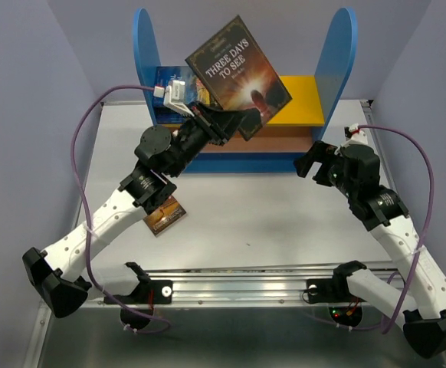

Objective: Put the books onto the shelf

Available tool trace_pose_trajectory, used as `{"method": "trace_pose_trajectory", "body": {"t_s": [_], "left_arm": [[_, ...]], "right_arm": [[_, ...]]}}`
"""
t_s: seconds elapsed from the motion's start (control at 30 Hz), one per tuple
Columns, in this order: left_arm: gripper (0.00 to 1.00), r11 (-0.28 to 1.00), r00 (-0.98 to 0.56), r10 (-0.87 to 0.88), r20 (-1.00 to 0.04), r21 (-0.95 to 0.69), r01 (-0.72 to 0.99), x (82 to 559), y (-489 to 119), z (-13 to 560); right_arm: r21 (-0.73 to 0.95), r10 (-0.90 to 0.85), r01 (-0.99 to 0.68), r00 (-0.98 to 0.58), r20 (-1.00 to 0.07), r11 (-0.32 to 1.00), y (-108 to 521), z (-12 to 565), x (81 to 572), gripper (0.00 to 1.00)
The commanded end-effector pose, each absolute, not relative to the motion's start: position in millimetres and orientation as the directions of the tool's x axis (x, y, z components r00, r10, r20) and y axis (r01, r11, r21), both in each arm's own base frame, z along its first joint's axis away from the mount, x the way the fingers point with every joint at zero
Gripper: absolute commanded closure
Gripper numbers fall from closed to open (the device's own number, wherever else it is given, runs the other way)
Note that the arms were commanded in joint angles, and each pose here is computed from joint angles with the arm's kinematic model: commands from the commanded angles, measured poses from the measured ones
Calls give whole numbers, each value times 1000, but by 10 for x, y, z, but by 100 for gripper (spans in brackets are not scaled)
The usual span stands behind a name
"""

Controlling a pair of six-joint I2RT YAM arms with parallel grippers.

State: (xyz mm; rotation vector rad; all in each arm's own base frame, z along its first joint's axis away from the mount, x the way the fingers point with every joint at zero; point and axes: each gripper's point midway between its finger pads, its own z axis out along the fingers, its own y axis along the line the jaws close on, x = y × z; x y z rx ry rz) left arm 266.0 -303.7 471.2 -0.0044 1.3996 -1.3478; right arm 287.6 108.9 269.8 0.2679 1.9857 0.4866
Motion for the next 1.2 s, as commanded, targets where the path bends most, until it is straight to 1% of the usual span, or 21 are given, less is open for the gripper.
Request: {"method": "trace_pose_trajectory", "body": {"t_s": [0.0,0.03,0.07,0.1,0.17,0.33,0.37,0.47,0.6,0.77,0.8,0.83,0.87,0.93,0.97,1.03,1.17], "left_arm": [[100,466,-121,-820,-559,-775,427,3230,-2531,5044],[100,459,-96,-842,-530,-799,389,3301,-2463,5096],[100,446,-48,-877,-479,-846,292,3474,-2364,4993],[100,422,-63,-888,-455,-863,278,3503,-2399,4992],[100,373,51,-928,-370,-917,139,3692,-2170,4915],[100,282,168,-948,-270,-958,47,3874,-2028,4810],[100,281,179,-947,-269,-959,46,3888,-2020,4846],[100,280,203,-939,-278,-960,-17,4013,-2039,4674],[100,218,239,-944,-228,-973,-70,4094,-2010,4502],[99,187,237,-946,-219,-971,-151,4256,-2007,4327],[90,188,234,-946,-223,-969,-162,4277,-2008,4310],[79,196,225,-947,-231,-966,-170,4294,-2016,4301],[56,206,218,-945,-242,-963,-174,4317,-2030,4313],[33,229,189,-947,-258,-959,-165,4313,-2075,4360],[32,238,177,-947,-267,-957,-168,4308,-2090,4349],[25,243,150,-952,-268,-956,-165,4285,-2122,4345],[24,235,103,-962,-252,-960,-150,4186,-2138,4325]], "right_arm": [[448,404,-20,-395,-825,894,1039,2891,2924,0],[454,408,-24,-397,-822,891,1054,2897,2930,0],[459,406,-39,-407,-818,887,1094,2899,2936,0],[465,406,-51,-408,-818,884,1117,2913,2935,0],[465,394,-74,-427,-814,882,1171,2883,2943,0],[457,370,-97,-451,-812,884,1224,2840,2954,0],[455,366,-103,-451,-814,884,1232,2848,2958,0],[454,358,-124,-452,-817,882,1258,2894,2953,0],[456,360,-128,-444,-820,881,1259,2936,2956,0],[462,366,-125,-447,-816,878,1268,2938,2963,0],[463,365,-125,-449,-815,878,1271,2934,2964,0],[471,363,-144,-459,-811,870,1310,2943,2946,0],[472,359,-154,-462,-811,868,1327,2946,2939,0],[474,359,-155,-466,-809,867,1332,2933,2935,0],[474,359,-155,-468,-808,867,1335,2928,2936,0],[476,356,-158,-476,-805,865,1349,2906,2934,0],[480,346,-178,-489,-801,859,1398,2897,2942,0]]}}
